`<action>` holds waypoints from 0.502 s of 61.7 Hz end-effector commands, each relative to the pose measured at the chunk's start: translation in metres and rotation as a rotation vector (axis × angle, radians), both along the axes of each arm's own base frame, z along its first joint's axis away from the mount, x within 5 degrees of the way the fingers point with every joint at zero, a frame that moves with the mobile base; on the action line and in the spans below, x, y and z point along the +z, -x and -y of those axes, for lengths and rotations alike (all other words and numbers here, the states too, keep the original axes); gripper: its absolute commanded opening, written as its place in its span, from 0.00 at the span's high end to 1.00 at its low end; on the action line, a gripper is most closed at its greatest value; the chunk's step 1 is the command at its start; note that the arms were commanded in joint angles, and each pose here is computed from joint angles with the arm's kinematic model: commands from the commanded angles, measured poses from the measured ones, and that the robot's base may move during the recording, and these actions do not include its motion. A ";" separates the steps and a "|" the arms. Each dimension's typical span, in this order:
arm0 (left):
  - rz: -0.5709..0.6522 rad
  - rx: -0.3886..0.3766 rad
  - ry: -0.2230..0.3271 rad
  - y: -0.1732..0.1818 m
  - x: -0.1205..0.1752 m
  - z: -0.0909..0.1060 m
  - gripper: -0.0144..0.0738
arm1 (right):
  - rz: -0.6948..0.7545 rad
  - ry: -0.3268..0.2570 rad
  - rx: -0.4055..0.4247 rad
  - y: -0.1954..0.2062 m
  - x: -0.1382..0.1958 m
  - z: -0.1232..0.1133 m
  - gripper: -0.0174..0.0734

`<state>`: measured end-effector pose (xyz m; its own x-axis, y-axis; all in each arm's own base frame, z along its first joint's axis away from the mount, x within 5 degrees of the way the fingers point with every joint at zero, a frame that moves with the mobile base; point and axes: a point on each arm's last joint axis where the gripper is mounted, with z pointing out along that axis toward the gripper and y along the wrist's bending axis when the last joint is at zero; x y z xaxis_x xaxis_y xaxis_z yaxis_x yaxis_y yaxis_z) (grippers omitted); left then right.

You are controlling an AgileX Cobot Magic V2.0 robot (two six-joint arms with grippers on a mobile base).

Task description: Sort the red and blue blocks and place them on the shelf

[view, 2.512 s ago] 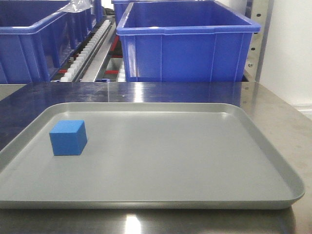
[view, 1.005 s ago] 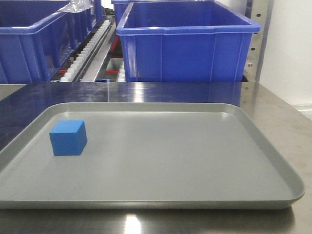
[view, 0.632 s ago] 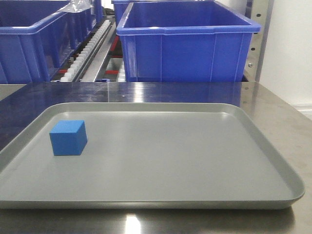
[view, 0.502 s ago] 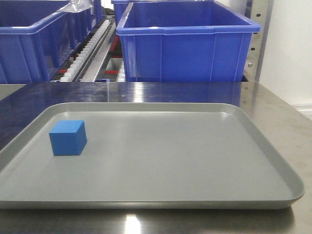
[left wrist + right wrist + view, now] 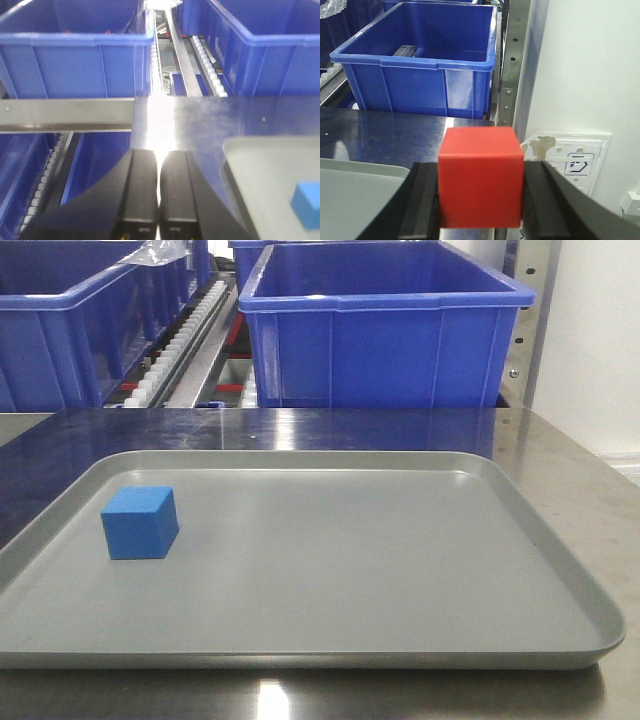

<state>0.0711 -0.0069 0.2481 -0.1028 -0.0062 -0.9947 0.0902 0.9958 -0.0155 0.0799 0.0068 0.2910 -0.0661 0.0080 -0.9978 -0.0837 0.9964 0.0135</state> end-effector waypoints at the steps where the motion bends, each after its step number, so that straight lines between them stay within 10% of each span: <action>1: 0.073 0.010 0.020 -0.011 0.031 0.000 0.70 | 0.113 0.009 -0.008 0.001 0.017 0.001 0.67; 31: -0.261 -0.136 -0.087 -0.091 0.038 0.028 0.70 | 0.113 0.009 -0.008 0.001 0.017 0.001 0.67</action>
<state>0.1478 -0.0255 0.2686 -0.3939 0.1046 -0.9132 0.1888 0.9815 0.0310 0.0799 0.0068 0.2910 -0.0657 0.0027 -0.9978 -0.0841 0.9964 0.0082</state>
